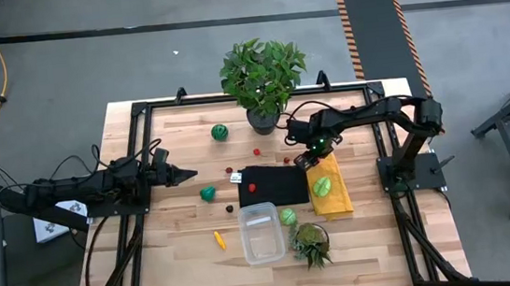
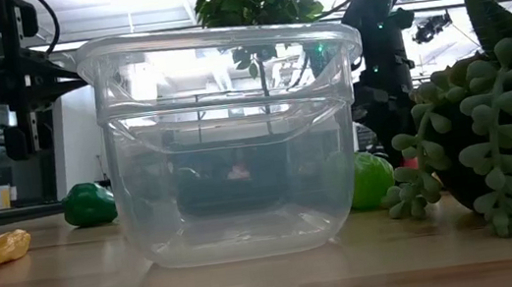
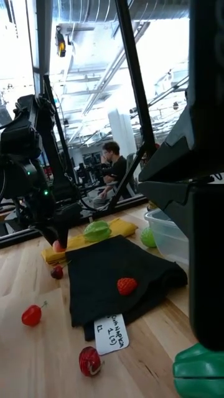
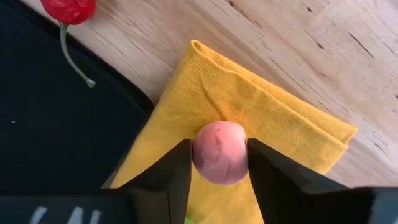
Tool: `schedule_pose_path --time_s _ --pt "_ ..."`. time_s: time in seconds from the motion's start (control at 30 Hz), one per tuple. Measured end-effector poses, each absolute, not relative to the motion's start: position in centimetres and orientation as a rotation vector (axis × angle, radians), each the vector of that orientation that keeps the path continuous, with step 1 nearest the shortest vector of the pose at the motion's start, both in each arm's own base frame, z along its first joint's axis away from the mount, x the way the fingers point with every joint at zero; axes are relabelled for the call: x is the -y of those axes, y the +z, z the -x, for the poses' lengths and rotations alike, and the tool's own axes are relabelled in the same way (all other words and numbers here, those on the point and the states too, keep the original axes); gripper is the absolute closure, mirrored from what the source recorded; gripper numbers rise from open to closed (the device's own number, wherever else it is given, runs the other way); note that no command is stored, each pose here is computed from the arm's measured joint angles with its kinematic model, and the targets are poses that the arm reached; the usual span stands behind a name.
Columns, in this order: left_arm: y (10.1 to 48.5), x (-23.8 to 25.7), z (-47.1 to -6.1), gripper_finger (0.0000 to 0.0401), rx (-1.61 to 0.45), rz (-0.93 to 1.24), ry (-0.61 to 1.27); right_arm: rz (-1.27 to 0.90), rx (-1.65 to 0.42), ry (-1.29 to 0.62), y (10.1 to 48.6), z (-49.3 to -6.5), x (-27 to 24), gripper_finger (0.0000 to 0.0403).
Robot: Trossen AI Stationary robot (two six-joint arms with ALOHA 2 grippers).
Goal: Pick and placing Produce into tupperware
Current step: Put the peach into the bin
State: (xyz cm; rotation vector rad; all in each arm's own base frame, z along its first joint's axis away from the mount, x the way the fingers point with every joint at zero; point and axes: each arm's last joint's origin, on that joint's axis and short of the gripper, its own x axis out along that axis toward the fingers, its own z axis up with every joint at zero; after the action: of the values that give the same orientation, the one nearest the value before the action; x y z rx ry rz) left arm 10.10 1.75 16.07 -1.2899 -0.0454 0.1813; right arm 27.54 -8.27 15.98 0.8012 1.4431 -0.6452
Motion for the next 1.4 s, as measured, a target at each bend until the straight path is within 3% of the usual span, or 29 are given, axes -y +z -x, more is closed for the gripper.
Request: schedule_pose_path --time_s 0.4,1.4 --pt "16.1 -1.8 -10.1 0.0400 0.046 1.290 0.182 -0.791 -1.485 -0.648 16.0 -27.2 8.2 0.0279" --pt "16.1 -1.8 -10.1 0.0400 0.046 1.289 0.181 -0.752 -1.441 -0.443 17.9 -28.1 3.4 0.0280"
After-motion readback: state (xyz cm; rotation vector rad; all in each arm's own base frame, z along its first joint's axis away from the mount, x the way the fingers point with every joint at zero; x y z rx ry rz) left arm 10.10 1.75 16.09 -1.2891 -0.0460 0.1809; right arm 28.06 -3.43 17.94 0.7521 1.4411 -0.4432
